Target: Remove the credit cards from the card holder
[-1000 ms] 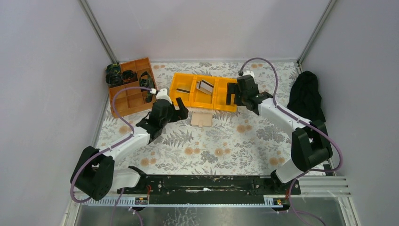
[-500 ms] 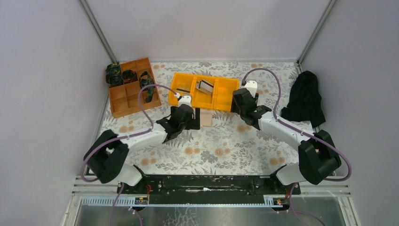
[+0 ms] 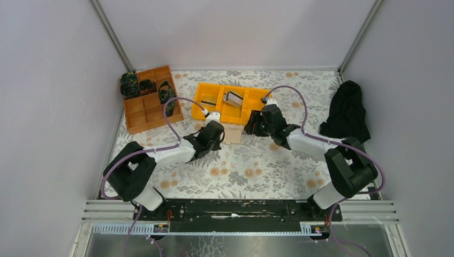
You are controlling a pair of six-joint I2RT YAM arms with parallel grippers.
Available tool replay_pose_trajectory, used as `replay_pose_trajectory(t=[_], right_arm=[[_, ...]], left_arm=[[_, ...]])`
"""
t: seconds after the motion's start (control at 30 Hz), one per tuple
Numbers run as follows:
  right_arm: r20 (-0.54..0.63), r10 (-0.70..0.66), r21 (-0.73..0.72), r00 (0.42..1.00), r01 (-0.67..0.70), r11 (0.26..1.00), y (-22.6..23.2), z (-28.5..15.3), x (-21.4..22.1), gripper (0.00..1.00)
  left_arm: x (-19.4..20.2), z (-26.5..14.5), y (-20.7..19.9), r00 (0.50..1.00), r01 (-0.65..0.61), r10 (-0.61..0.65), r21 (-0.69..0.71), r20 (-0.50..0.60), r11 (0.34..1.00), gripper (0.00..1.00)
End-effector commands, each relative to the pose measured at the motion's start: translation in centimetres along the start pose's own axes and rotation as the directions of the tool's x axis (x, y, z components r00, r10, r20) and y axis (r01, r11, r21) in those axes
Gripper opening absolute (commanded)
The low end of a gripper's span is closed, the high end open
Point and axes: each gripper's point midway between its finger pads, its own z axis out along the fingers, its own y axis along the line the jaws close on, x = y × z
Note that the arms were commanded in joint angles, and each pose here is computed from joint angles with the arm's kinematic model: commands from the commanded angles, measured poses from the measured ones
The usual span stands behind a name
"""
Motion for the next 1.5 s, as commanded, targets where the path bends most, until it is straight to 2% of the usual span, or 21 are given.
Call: replay_pose_trajectory(t=[0.0,0.07,0.13,0.17,0.2,0.33,0.57,0.87,0.97,1.1,1.23,1.47], right_arm=[[0.031,0.025,-0.140,0.999,-0.020,0.990,3.2,0.0,-1.5,0.64],[0.012,0.014,-0.147,1.000,-0.012,0.989,3.5,0.4,-1.3,0.75],[-0.025,0.010,-0.162,1.000,-0.014,0.987,3.9,1.1,-0.8,0.79],[-0.034,0.017,-0.173,0.999,-0.022,0.985,4.1,1.3,-0.7,0.79],[-0.044,0.024,-0.179,0.999,-0.031,0.983,4.2,1.6,-0.5,0.78],[-0.071,0.054,-0.195,0.996,-0.067,0.979,4.2,2.6,0.6,0.72],[-0.141,0.116,-0.243,0.983,-0.148,0.959,4.8,4.1,2.6,0.63],[-0.171,0.139,-0.255,0.975,-0.180,0.950,5.1,4.6,3.8,0.53],[-0.171,0.141,-0.247,0.975,-0.181,0.952,5.0,4.6,3.8,0.42],[-0.170,0.142,-0.251,0.975,-0.182,0.951,5.1,4.6,3.7,0.17],[-0.165,0.140,-0.247,0.976,-0.179,0.952,5.1,4.6,3.6,0.03],[-0.158,0.130,-0.242,0.979,-0.166,0.956,5.0,4.4,3.6,0.00]], left_arm=[[-1.7,0.5,-0.2,0.997,0.072,-0.073,0.044,0.023,0.996,0.25],[-1.9,0.5,0.6,0.988,0.152,-0.154,0.074,0.011,0.986,0.55],[-2.0,0.5,2.0,0.968,0.249,-0.250,0.111,0.000,0.962,0.87],[-2.1,0.4,2.7,0.954,0.297,-0.299,0.129,-0.006,0.946,0.97],[-2.0,0.4,3.4,0.941,0.337,-0.339,0.147,-0.016,0.930,1.00],[-2.0,0.5,6.0,0.918,0.395,-0.397,0.137,-0.012,0.909,0.99],[-1.9,0.7,5.1,0.917,0.397,-0.397,0.185,-0.034,0.899,0.96],[-1.4,0.9,6.4,0.917,0.398,-0.398,0.111,-0.023,0.910,0.96],[-1.3,1.0,6.6,0.917,0.399,-0.399,0.101,-0.024,0.911,0.96],[-1.1,1.1,6.2,0.917,0.398,-0.396,0.110,-0.041,0.911,0.96],[-0.9,1.3,6.1,0.917,0.398,-0.395,0.113,-0.054,0.910,0.96],[-0.9,1.2,6.1,0.917,0.398,-0.395,0.111,-0.054,0.910,0.96]])
